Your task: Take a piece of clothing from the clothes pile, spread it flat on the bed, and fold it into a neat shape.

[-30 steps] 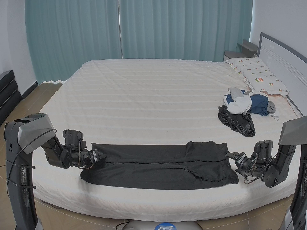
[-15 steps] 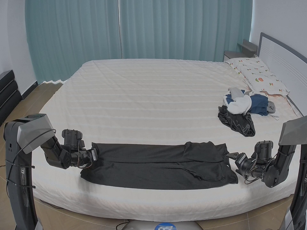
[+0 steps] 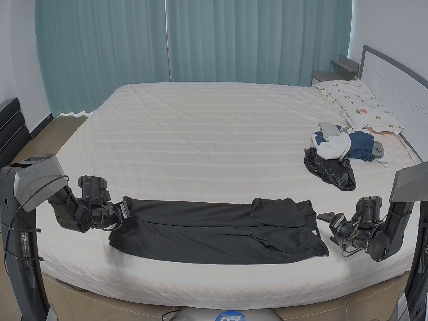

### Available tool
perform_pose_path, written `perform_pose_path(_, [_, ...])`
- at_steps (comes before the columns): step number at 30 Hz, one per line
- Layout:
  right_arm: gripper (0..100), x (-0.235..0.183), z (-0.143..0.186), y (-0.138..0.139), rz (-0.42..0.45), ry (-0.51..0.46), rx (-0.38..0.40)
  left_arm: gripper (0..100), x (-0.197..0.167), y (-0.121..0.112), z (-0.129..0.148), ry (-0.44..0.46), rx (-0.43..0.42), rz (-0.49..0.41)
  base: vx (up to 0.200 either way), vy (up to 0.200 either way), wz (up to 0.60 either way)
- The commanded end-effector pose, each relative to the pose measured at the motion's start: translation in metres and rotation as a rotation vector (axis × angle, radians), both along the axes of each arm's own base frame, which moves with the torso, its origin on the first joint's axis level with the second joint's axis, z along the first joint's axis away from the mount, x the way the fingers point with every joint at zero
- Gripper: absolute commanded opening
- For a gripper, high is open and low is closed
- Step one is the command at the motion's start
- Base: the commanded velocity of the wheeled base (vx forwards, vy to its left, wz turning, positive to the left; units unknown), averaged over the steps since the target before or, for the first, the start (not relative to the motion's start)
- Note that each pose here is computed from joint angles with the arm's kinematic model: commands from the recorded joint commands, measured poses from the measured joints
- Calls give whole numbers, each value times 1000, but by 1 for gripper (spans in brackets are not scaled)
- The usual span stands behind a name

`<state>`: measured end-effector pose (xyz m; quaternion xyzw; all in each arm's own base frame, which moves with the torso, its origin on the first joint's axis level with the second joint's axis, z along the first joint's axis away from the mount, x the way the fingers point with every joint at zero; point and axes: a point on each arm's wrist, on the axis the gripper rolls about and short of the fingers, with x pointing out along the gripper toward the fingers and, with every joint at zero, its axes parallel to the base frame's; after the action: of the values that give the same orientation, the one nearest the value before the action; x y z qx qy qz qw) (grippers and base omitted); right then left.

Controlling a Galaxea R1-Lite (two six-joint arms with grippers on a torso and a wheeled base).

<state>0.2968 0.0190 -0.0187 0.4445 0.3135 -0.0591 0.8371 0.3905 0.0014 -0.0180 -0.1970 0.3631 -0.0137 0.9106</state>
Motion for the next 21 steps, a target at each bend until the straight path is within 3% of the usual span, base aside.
perform_pose_path(1, [100, 0, 0, 0, -1, 1, 1, 0, -1, -1, 4, -7, 0, -1, 0, 0, 0])
perform_pose_path(21, [100, -2, 1, 0, -2, -23, 3, 0, -3, -5, 9, -13, -26, 12, -10, 0, 0])
